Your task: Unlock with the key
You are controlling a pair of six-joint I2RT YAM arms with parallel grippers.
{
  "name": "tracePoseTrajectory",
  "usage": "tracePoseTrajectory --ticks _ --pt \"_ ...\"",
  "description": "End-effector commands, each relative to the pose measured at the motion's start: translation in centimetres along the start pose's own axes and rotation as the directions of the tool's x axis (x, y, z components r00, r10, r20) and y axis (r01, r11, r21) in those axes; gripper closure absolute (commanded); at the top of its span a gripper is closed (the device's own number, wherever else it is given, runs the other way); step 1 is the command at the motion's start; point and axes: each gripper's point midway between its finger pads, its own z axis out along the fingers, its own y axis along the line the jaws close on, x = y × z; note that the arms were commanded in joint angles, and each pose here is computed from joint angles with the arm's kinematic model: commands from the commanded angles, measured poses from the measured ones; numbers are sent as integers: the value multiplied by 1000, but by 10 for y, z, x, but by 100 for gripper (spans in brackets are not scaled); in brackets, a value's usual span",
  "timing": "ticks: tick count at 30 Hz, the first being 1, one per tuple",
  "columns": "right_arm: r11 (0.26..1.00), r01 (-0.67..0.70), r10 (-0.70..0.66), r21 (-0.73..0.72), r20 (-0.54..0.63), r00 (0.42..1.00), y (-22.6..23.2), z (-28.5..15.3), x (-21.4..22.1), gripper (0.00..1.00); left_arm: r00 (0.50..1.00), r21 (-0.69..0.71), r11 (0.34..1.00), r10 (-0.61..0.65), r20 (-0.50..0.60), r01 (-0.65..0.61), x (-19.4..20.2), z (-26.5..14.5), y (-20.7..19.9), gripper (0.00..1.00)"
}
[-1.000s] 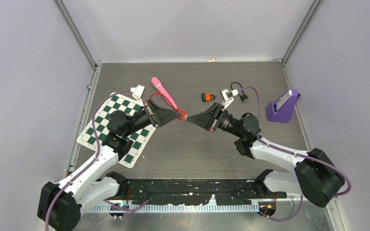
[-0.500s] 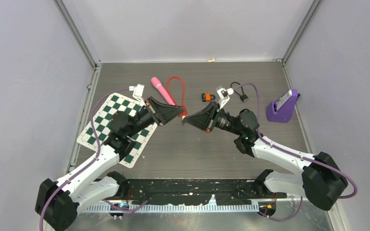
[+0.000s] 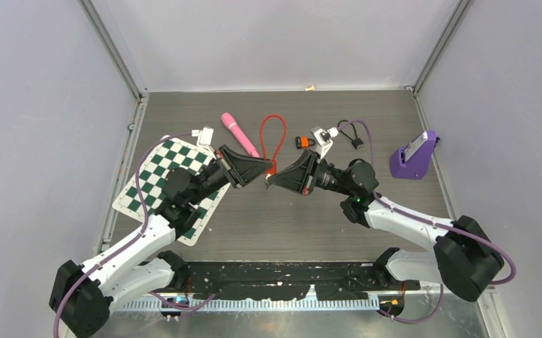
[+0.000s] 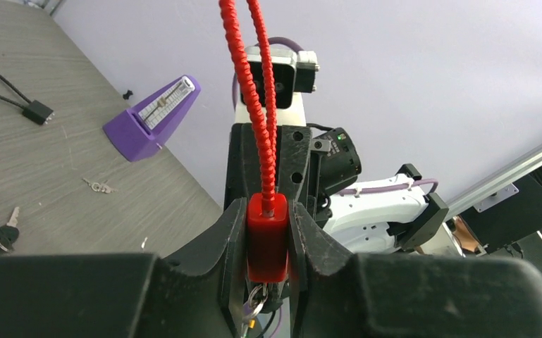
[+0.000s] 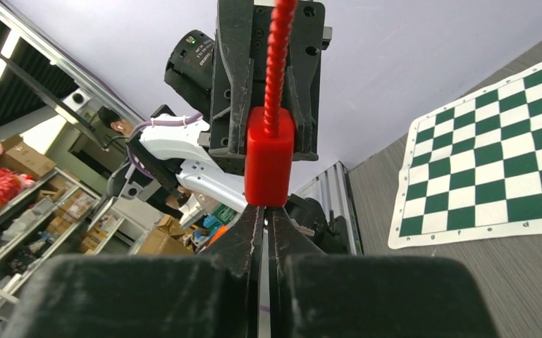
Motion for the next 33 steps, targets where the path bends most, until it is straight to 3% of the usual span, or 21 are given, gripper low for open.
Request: tracePoseTrajectory --ticks 1,6,20,29,33 --pt "978 183 -200 98 210 957 15 -5 -60 95 987 -55 998 -47 -151 39 41 -14 10 100" --pt "947 243 -284 209 192 940 4 -10 -66 95 985 -128 991 -69 -160 48 46 -18 24 100" --pt "981 124 -159 150 250 955 7 0 -74 95 976 -182 976 -147 -160 117 61 -18 37 100" --pt "976 98 -161 192 345 925 -1 -11 -94 95 974 -200 974 -143 -177 107 73 -21 38 100" --pt "977 110 -166 181 337 927 1 -8 -94 95 979 -250 964 -136 -150 96 71 -25 46 100"
